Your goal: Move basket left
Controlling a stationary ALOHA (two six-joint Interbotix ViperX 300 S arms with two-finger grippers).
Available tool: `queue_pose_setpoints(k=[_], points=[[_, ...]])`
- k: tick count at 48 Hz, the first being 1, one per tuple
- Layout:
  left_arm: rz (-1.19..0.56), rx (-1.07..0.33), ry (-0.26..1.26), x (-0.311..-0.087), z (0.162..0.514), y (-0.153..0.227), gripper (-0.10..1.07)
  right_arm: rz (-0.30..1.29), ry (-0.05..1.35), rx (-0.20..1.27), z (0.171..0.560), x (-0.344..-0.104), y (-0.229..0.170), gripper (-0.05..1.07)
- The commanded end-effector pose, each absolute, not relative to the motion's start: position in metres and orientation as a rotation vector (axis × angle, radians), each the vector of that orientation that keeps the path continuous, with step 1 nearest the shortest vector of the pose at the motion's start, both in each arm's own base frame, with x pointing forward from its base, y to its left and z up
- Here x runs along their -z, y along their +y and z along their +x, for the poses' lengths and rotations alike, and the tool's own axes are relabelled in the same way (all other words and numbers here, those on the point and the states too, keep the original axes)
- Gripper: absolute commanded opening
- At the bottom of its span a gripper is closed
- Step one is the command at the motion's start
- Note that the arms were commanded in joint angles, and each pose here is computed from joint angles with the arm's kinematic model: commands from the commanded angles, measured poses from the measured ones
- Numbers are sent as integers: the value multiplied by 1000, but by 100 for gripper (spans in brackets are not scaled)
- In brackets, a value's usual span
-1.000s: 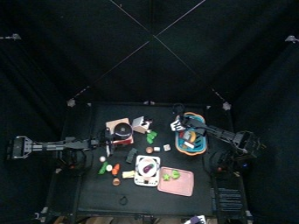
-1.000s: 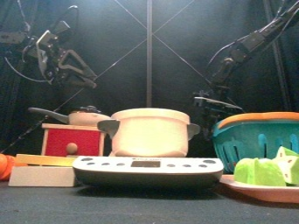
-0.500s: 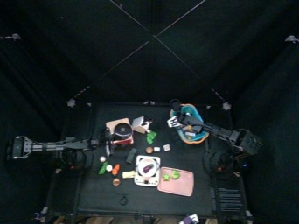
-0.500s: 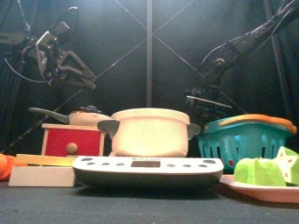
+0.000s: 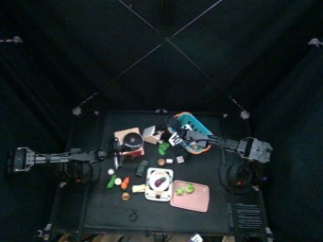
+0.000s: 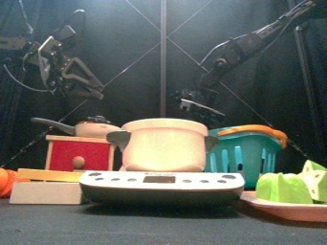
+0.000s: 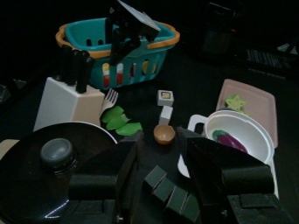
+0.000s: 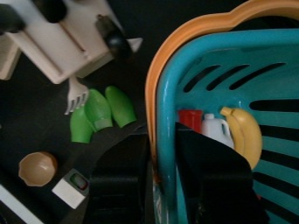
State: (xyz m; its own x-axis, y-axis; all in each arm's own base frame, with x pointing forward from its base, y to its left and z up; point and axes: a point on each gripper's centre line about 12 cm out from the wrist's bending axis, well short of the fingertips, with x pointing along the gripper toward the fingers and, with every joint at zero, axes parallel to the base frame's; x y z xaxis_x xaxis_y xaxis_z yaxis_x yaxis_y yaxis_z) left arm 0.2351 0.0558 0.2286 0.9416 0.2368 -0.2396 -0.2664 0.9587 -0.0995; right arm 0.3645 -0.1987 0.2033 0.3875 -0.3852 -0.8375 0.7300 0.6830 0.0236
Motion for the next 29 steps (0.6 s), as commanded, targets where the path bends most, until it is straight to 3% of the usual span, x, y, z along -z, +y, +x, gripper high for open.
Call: queue_pose_setpoints(k=[1,16,29], points=[[-128,-261,205,-235,235,57,77,421,868,724,366,-216,-200,58],[-126,-282,190,-238,232,62,77,408,861,699,370,-210,-194,61],[-126,-299,188,-239,231,66,77,408,860,701,370,-209,-194,84]])
